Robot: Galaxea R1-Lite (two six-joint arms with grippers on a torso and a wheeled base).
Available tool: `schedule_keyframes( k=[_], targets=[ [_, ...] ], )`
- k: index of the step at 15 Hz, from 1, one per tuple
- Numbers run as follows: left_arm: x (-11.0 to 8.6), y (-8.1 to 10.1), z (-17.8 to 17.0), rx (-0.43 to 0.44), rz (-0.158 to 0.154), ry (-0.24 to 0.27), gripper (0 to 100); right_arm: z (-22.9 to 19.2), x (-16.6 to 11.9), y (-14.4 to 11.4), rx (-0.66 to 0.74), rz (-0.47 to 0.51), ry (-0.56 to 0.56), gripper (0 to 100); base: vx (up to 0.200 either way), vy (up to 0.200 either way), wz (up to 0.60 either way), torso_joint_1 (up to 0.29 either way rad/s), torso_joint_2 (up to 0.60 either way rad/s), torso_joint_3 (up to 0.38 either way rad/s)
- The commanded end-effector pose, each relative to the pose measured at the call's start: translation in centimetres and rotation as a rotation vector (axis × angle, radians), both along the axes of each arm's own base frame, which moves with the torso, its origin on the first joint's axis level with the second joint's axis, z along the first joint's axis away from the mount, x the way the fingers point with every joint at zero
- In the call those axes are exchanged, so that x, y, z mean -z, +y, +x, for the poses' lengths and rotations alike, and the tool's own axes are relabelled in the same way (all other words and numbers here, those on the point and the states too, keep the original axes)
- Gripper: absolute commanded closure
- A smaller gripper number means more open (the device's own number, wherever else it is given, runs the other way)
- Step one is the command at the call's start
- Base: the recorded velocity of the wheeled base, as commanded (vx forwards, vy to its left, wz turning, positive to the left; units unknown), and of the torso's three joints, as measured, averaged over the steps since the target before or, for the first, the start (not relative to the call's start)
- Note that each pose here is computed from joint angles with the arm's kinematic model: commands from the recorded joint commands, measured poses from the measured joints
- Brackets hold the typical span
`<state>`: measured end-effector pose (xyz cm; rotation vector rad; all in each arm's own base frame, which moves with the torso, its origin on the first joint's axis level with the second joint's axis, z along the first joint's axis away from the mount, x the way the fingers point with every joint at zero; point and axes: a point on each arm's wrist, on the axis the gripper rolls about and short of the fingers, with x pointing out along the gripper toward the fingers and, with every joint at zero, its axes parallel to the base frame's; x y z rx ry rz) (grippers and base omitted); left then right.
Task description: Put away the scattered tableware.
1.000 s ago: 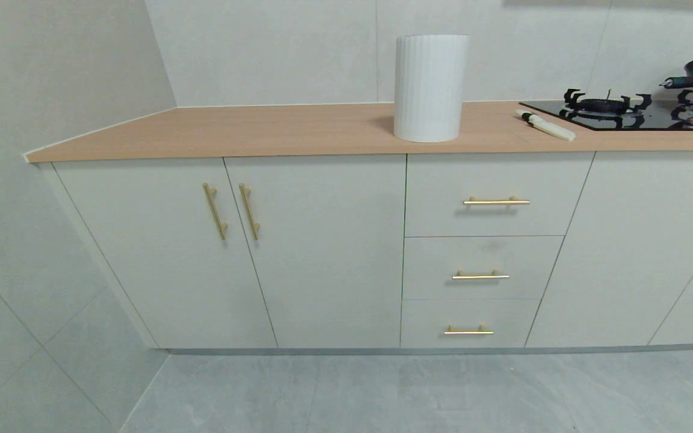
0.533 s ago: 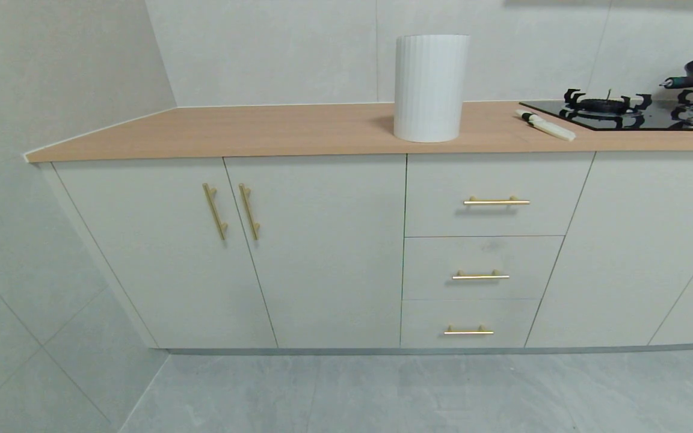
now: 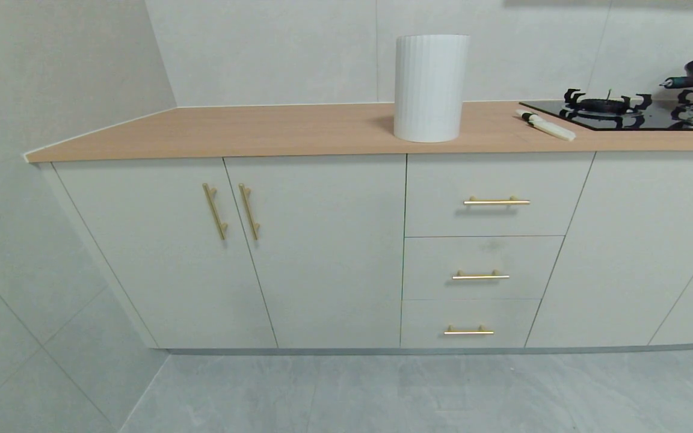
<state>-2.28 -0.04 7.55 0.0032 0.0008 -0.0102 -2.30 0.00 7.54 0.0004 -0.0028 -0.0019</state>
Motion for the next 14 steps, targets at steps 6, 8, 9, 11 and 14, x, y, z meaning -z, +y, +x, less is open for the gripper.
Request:
schedule_keyframes(
  k=[6,8,9,11,14],
  targets=[
    [-0.03,0.00,0.00,0.001,0.001,0.001,0,0.02,0.01,0.00,0.000,0.003,0.004,0,0.067,0.000,0.00,0.000,0.00,0.000],
    [-0.03,0.00,0.00,0.001,0.001,0.001,0,0.02,0.01,0.00,0.000,0.004,0.004,0,0.200,0.000,0.00,0.005,0.00,0.005],
    [0.01,0.00,0.01,0.001,0.001,0.002,0,0.02,0.01,0.00,0.000,0.004,0.004,0,0.200,0.000,0.00,0.002,0.00,0.002],
    [-0.03,0.00,0.00,0.001,0.001,0.001,0,0.02,0.01,0.00,0.000,0.004,0.004,0,0.200,0.000,0.00,0.000,0.00,0.000],
    [-0.03,0.00,0.00,0.001,0.001,0.001,0,0.02,0.01,0.00,0.000,0.004,0.004,0,0.200,0.000,0.00,0.002,0.00,0.002]
  ],
)
